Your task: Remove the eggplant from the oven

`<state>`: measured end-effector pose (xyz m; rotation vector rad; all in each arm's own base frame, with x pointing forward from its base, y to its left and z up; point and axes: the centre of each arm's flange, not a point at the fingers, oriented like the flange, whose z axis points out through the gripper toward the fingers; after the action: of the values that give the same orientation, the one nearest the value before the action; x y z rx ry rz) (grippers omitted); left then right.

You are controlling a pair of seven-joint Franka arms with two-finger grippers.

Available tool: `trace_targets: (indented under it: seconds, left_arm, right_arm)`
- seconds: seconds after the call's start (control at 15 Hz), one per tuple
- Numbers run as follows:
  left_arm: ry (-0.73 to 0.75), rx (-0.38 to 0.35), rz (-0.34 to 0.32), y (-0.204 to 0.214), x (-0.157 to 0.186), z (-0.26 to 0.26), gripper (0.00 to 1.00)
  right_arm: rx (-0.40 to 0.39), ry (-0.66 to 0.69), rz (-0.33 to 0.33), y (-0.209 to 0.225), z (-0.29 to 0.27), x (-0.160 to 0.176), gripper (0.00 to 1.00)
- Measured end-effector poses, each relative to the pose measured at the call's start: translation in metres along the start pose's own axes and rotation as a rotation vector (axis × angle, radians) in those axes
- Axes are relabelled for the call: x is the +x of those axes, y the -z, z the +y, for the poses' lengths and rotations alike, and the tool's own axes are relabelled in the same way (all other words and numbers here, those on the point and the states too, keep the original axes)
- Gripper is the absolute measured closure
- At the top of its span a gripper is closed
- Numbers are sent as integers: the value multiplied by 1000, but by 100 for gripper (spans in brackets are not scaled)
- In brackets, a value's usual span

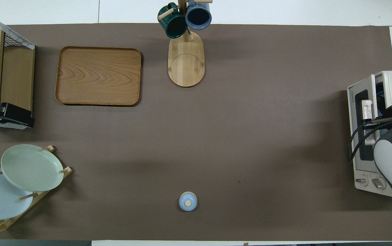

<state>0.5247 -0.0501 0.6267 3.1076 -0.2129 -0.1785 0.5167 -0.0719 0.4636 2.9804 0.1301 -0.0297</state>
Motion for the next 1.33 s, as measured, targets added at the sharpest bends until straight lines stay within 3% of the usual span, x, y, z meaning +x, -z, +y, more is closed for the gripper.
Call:
trace_targets:
  seconds: [0.27,0.6,1.0,1.33]
  left_arm:
    - [0,0,0,0,0,0,0]
    - [0,0,0,0,0,0,0]
    - [0,0,0,0,0,0,0]
    - [0,0,0,0,0,0,0]
  right_arm:
    - [19,13,38,-15,-40,14,99]
    - [60,16,61,-65,-85,31,99]
    - [79,-22,109,-88,-95,35,99]
    - [121,-59,100,-117,-101,39,99]
